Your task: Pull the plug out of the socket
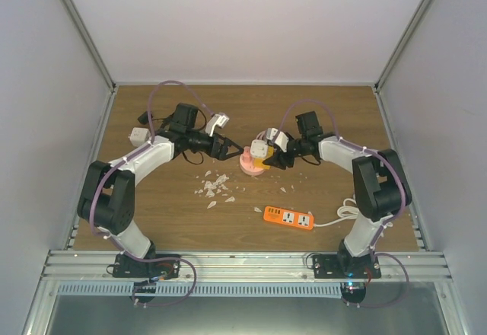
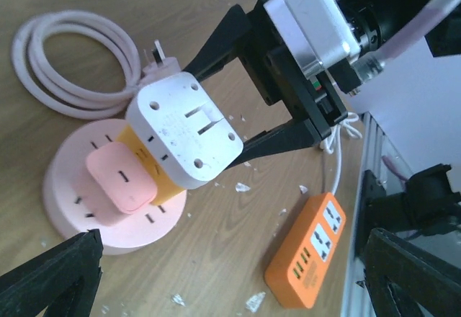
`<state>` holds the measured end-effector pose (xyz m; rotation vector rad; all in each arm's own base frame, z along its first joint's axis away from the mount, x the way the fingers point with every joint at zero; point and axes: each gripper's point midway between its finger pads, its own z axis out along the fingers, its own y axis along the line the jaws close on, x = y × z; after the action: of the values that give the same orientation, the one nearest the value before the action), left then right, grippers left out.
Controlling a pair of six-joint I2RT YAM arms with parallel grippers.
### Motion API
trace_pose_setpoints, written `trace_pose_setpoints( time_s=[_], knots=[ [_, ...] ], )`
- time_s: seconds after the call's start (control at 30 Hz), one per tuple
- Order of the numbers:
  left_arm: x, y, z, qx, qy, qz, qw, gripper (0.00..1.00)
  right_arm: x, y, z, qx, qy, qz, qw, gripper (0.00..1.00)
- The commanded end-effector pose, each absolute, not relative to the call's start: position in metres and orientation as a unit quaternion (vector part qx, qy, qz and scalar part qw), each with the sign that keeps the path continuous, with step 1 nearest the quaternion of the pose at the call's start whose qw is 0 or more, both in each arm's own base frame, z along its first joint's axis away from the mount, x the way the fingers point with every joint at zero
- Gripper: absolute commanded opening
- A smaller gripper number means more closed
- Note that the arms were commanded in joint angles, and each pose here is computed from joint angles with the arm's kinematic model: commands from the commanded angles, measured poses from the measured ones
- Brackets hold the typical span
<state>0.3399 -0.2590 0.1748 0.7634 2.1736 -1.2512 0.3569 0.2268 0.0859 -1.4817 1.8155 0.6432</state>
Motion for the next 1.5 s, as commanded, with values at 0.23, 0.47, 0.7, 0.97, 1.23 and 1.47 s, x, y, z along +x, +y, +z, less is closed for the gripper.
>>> trace_pose_setpoints(
  time_s=[0.23, 0.47, 0.7, 0.97, 1.23, 1.47],
  knots=[
    [0.337, -0.258, 0.172, 0.203, 0.812, -0.496, 0.23, 0.99, 0.358, 0.276, 0.099, -0.502, 0.742, 0.252, 0.365, 0.52],
    [0.343, -0.259, 0.159, 0.181, 0.822, -0.497, 0.21, 0.99, 0.35, 0.288, 0.098, -0.513, 0.734, 0.258, 0.363, 0.52],
    [0.349, -0.267, 0.152, 0.168, 0.822, -0.508, 0.195, 0.97, 0.344, 0.289, 0.093, -0.521, 0.731, 0.26, 0.357, 0.52],
    [0.346, -0.287, 0.148, 0.186, 0.814, -0.523, 0.173, 0.94, 0.341, 0.292, 0.091, -0.524, 0.727, 0.266, 0.355, 0.52],
    [0.339, -0.293, 0.167, 0.22, 0.79, -0.537, 0.199, 0.82, 0.341, 0.291, 0.088, -0.525, 0.728, 0.265, 0.353, 0.53],
    [0.339, -0.289, 0.184, 0.24, 0.783, -0.517, 0.25, 0.66, 0.341, 0.293, 0.098, -0.526, 0.723, 0.269, 0.357, 0.63]
  ],
)
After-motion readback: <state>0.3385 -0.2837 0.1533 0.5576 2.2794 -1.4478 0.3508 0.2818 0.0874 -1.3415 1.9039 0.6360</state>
